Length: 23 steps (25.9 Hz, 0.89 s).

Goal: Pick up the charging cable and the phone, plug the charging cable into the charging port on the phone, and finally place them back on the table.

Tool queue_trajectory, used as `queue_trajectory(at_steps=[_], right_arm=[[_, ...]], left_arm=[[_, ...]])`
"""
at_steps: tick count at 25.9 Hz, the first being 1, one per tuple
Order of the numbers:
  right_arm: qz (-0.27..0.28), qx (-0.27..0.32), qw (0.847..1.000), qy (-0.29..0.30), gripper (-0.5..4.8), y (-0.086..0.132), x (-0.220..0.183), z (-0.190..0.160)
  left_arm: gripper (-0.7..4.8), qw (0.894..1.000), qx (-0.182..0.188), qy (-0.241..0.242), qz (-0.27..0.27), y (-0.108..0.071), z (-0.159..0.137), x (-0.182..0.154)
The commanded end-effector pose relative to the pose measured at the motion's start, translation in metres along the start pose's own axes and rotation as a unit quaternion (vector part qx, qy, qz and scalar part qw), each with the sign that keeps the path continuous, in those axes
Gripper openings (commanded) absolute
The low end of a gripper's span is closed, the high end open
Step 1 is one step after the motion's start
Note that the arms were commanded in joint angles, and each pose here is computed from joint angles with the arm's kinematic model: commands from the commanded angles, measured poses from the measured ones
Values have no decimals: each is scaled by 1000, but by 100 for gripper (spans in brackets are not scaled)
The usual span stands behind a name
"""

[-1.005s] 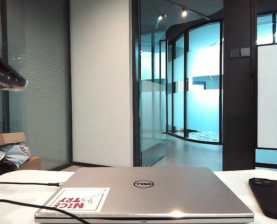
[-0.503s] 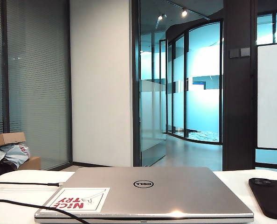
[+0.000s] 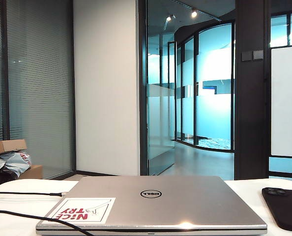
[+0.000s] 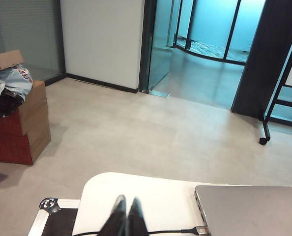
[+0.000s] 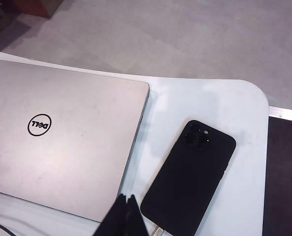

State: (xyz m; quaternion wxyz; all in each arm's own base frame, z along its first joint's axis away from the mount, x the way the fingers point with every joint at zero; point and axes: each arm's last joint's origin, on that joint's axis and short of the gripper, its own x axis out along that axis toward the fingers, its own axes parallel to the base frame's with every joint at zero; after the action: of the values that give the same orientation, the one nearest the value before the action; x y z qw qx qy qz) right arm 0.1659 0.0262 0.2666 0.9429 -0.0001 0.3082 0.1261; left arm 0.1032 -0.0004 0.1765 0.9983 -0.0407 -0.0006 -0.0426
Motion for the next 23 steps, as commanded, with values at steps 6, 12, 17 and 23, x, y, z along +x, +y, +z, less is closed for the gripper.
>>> queue_trajectory(at_steps=[6, 12, 17, 23], right_arm=[[0, -2, 1000, -9, -3, 0, -1, 2], [0, -2, 1000, -9, -3, 0, -1, 2], [0, -2, 1000, -9, -3, 0, -1, 2], [0, -2, 1000, -9, -3, 0, -1, 2]], left_arm=[[-6, 1000, 21, -22, -3, 0, -7, -5], [-6, 998, 43, -21, -27, -5, -8, -5], [-6, 999, 38, -21, -27, -5, -8, -5], [-5, 999, 26, -21, -27, -5, -8, -5]])
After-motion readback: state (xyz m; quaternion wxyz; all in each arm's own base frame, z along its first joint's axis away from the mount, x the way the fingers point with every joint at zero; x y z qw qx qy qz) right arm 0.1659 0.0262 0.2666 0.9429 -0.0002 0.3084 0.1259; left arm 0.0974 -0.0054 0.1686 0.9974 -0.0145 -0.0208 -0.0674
